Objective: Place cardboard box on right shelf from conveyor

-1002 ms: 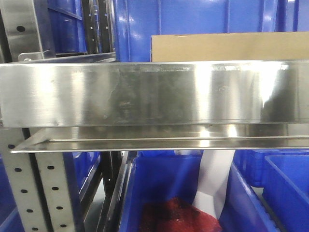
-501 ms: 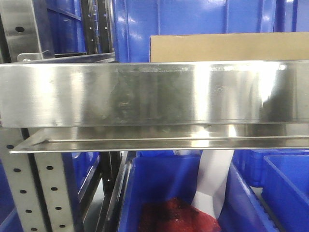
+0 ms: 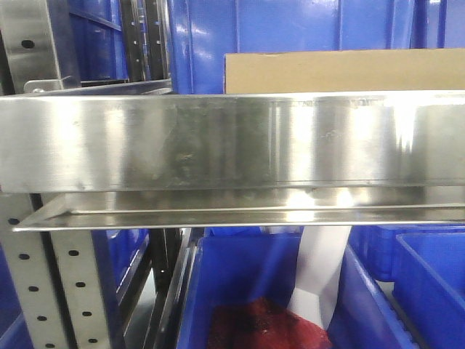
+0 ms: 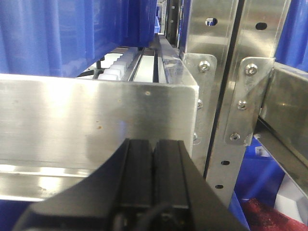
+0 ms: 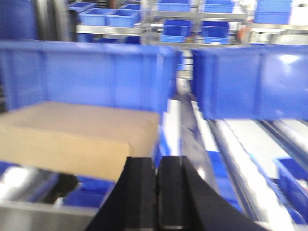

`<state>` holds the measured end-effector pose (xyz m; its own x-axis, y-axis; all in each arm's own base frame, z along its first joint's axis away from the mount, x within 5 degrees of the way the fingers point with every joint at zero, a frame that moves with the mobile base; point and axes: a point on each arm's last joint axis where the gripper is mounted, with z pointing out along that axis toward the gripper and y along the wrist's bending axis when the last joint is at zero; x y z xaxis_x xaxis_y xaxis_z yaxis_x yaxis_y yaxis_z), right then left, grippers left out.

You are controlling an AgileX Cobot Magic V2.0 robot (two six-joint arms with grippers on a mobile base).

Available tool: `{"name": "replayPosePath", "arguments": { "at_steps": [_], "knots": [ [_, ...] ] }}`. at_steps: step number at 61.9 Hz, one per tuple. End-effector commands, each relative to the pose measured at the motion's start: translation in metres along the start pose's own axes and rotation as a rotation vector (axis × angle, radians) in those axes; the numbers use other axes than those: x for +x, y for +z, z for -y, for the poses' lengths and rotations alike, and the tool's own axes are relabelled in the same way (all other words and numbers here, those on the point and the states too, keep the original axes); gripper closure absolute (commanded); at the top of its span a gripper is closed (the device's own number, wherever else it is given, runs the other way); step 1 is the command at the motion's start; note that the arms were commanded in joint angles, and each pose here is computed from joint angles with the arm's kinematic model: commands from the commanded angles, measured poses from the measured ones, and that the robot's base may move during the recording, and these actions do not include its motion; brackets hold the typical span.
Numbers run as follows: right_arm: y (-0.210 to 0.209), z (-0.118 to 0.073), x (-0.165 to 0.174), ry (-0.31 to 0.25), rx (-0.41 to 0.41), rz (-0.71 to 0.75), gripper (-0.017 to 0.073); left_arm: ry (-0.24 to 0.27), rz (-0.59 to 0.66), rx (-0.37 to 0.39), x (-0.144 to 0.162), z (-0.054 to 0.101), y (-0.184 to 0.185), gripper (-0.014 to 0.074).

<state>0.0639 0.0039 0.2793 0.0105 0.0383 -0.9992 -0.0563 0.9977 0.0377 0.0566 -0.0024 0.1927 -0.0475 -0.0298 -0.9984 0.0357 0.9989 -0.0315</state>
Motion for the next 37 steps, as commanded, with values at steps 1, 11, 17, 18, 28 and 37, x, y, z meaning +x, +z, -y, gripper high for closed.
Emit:
{"name": "replayPosePath", "arguments": {
  "at_steps": [1, 11, 17, 18, 28, 37],
  "knots": [
    [-0.007, 0.003, 0.000, 0.005, 0.041, 0.120, 0.0491, -0.006, 0.094, -0.006, -0.006, -0.001, -0.001, 0.0710],
    [-0.013, 0.005, 0.030, 0.010, 0.063, 0.125, 0.0491, -0.006, 0.094, -0.006, -0.006, -0.001, -0.001, 0.0710],
    [-0.014, 0.006, 0.046, 0.010, 0.065, 0.133, 0.0491, -0.006, 0.094, -0.006, -0.006, -0.001, -0.001, 0.0710],
    [-0.014, 0.006, 0.047, 0.009, 0.065, 0.136, 0.0491, -0.006, 0.094, -0.006, -0.006, -0.001, -0.001, 0.0710],
    [-0.011, 0.008, 0.068, 0.015, 0.074, 0.140, 0.0491, -0.006, 0.094, -0.006, -0.006, -0.001, -0.001, 0.0710],
    [-0.011, 0.007, 0.069, 0.019, 0.072, 0.125, 0.0491, -0.006, 0.094, -0.006, -0.006, -0.001, -0.001, 0.0710]
  ]
}}
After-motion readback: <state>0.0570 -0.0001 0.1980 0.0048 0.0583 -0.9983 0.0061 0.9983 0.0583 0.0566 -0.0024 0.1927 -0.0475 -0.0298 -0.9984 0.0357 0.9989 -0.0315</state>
